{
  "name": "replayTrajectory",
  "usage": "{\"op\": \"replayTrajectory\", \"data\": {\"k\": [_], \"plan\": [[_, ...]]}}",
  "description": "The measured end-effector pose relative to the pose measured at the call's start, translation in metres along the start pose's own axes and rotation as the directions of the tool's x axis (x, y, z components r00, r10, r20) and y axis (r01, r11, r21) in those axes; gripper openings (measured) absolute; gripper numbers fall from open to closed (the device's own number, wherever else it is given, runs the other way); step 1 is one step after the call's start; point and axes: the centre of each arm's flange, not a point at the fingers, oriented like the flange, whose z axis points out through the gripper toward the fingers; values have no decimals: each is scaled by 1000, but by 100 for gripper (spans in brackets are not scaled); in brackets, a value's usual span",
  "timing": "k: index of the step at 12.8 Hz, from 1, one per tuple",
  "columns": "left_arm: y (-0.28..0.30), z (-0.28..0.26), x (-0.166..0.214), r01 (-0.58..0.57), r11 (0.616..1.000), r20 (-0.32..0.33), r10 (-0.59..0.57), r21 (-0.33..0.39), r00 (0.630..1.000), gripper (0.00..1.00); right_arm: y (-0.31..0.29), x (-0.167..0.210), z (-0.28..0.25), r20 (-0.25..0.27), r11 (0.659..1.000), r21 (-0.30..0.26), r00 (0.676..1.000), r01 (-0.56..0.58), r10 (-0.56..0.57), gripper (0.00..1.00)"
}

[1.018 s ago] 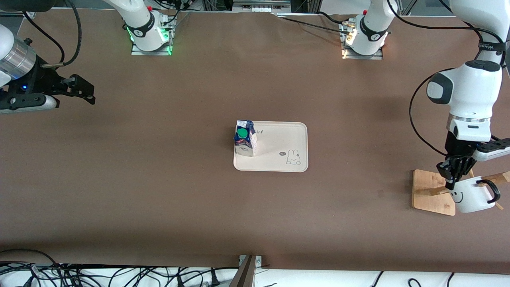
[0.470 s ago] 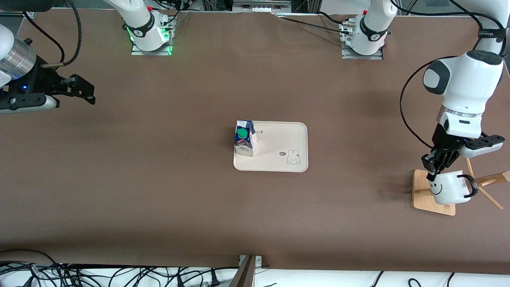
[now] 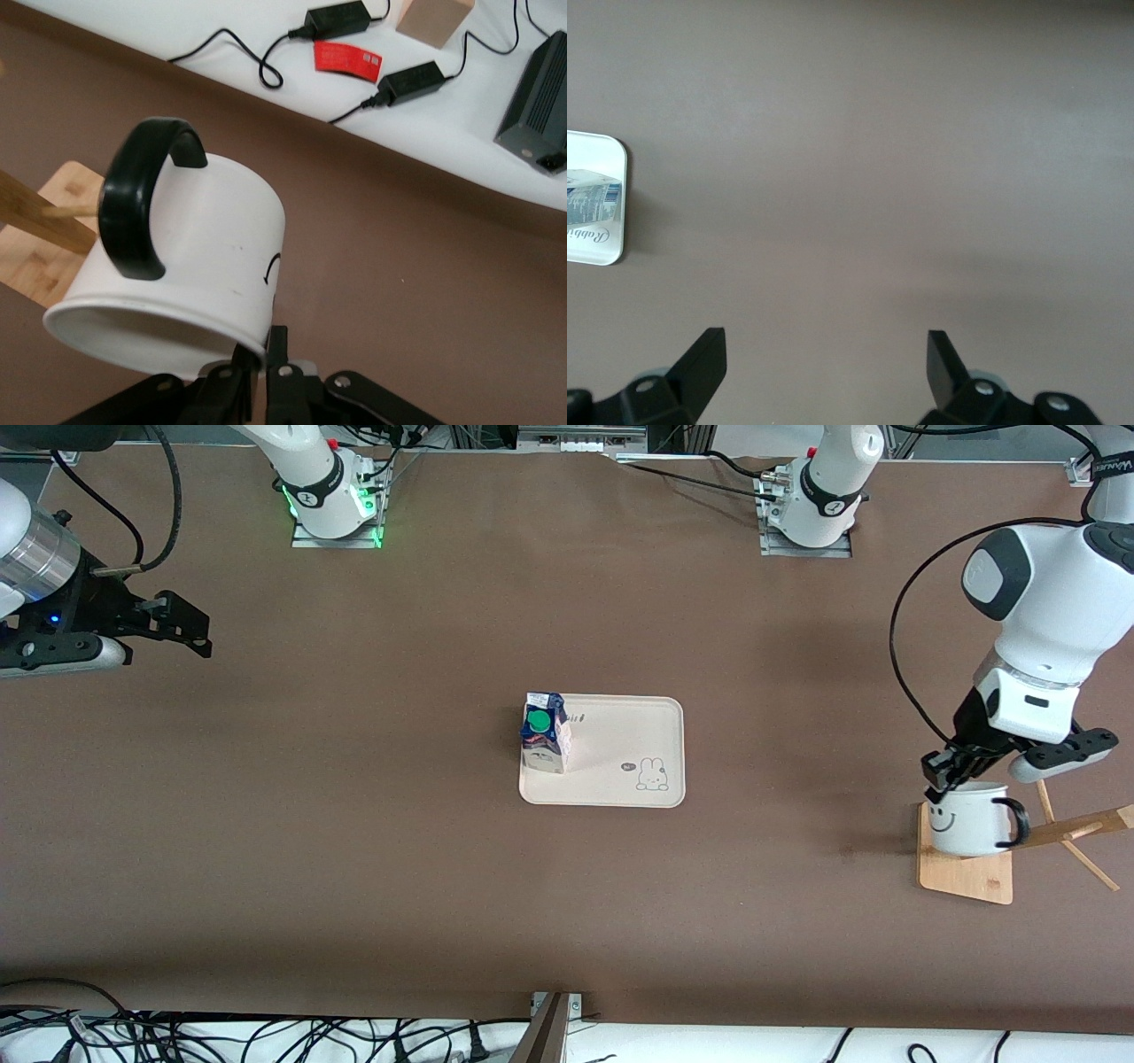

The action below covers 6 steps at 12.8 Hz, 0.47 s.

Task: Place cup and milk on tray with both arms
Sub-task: 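Grasp the mug rim with the left gripper and lift it off, then carry the white mug with the left gripper toward the tray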

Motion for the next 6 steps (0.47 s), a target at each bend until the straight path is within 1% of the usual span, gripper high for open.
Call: {"op": "replayTrajectory", "data": {"k": [2, 4, 6], "plan": [[26, 5, -18, -33, 999, 69, 33, 1, 997, 8, 0, 1, 0, -5, 1000, 0, 1000, 0, 0, 100], [40, 14, -33, -62, 998, 133, 60, 10, 989, 8, 0, 1, -1, -7, 1000, 0, 1000, 0, 0, 100], [56, 21, -52, -102, 995, 206, 96, 18, 974, 8, 0, 1, -1, -13, 1000, 0, 1000, 0, 0, 100]]}}
